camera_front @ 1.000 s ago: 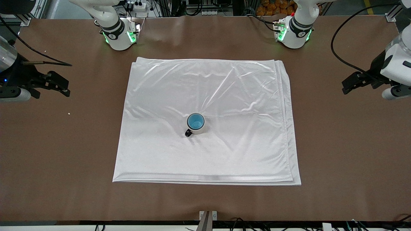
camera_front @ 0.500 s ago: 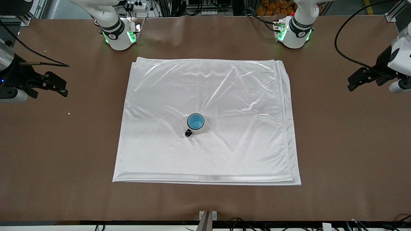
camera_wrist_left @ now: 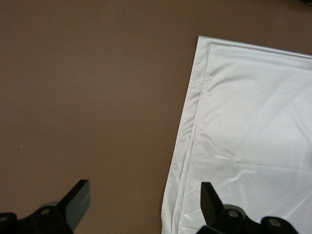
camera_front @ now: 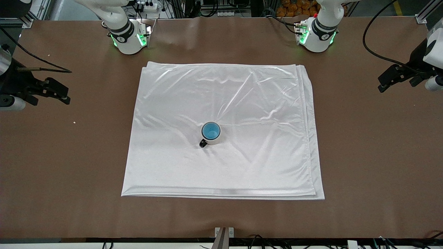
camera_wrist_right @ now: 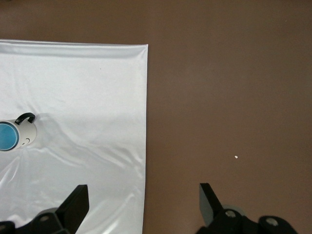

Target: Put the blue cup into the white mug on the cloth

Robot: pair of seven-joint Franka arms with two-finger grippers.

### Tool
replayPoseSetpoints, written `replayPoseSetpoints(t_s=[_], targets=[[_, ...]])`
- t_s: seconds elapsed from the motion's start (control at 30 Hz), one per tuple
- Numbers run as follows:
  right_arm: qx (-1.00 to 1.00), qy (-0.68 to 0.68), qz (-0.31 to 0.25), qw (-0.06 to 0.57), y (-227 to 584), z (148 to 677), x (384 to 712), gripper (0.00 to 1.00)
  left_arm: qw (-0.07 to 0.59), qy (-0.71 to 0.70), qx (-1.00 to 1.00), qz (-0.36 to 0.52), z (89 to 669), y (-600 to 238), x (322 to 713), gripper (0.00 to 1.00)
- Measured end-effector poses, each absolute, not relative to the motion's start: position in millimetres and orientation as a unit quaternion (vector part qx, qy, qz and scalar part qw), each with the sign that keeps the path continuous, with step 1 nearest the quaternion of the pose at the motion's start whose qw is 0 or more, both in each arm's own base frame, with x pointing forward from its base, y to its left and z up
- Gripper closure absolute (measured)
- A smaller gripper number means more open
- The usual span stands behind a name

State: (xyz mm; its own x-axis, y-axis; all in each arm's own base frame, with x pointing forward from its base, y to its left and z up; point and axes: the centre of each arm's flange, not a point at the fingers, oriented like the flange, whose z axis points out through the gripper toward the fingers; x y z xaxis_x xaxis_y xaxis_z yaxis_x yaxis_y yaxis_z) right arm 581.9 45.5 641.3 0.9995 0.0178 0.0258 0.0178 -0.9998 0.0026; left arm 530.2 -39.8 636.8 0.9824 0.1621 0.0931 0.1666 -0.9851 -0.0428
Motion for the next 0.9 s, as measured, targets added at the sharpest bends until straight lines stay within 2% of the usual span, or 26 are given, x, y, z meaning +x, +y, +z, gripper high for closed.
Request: replayPoseSetpoints(t_s=[0.9], targets=[[1.0,-0.017,-0.005,0.002,15.2,631.5,582.6,0.0,0.029,-0.036,-0.999,-0.028,635.6,-57.1,524.6,0.0]])
